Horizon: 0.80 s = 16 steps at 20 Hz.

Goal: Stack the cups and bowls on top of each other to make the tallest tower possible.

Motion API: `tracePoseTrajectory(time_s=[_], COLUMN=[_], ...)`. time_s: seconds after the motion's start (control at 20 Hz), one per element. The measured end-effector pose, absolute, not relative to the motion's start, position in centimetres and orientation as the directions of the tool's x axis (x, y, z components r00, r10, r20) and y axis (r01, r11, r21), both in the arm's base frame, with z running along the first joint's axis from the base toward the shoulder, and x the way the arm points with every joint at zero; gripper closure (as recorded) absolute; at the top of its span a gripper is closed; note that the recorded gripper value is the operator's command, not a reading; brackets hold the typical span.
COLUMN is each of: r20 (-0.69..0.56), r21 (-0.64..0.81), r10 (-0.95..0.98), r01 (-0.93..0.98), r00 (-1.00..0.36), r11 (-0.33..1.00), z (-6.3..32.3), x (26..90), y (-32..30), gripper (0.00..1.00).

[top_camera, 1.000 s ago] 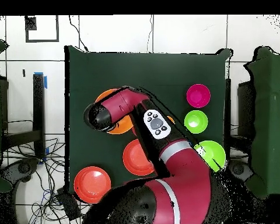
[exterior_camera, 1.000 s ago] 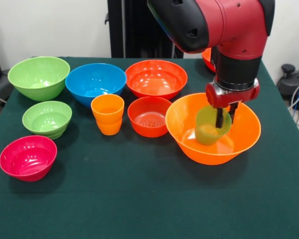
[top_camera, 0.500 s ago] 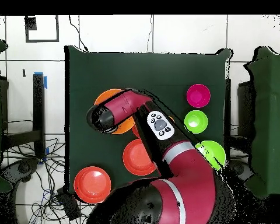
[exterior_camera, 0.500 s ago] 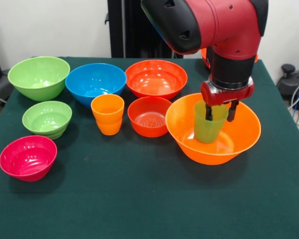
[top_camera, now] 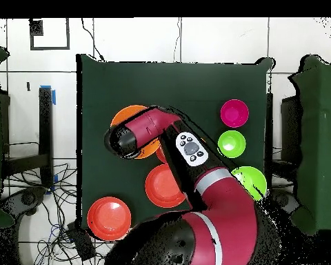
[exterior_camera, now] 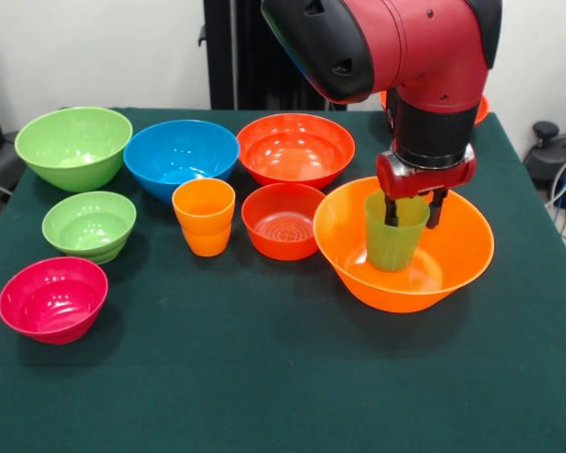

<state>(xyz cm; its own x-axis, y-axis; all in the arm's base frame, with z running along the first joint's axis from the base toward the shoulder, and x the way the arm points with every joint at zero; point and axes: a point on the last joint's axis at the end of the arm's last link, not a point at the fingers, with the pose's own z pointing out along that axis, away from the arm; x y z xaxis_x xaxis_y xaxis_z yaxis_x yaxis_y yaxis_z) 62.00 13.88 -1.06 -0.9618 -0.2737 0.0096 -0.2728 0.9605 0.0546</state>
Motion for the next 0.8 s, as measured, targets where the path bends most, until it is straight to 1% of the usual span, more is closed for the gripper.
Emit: tracePoseTrajectory(time_s=[0.2, 0.25, 0.8], r20=[0.011, 0.011, 0.007], r21=[0.056, 0.056, 0.051], r10=[-0.274, -0.274, -0.267], r01=[-0.273, -0.273, -0.267], r00=[-0.962, -0.962, -0.964], r11=[0.960, 0.960, 0.962], z=[-1.13, -1.14, -0.69], x=[61.95, 61.95, 62.31], y=[13.91, 13.92, 13.42], gripper=[0.00, 1.00, 1.00])
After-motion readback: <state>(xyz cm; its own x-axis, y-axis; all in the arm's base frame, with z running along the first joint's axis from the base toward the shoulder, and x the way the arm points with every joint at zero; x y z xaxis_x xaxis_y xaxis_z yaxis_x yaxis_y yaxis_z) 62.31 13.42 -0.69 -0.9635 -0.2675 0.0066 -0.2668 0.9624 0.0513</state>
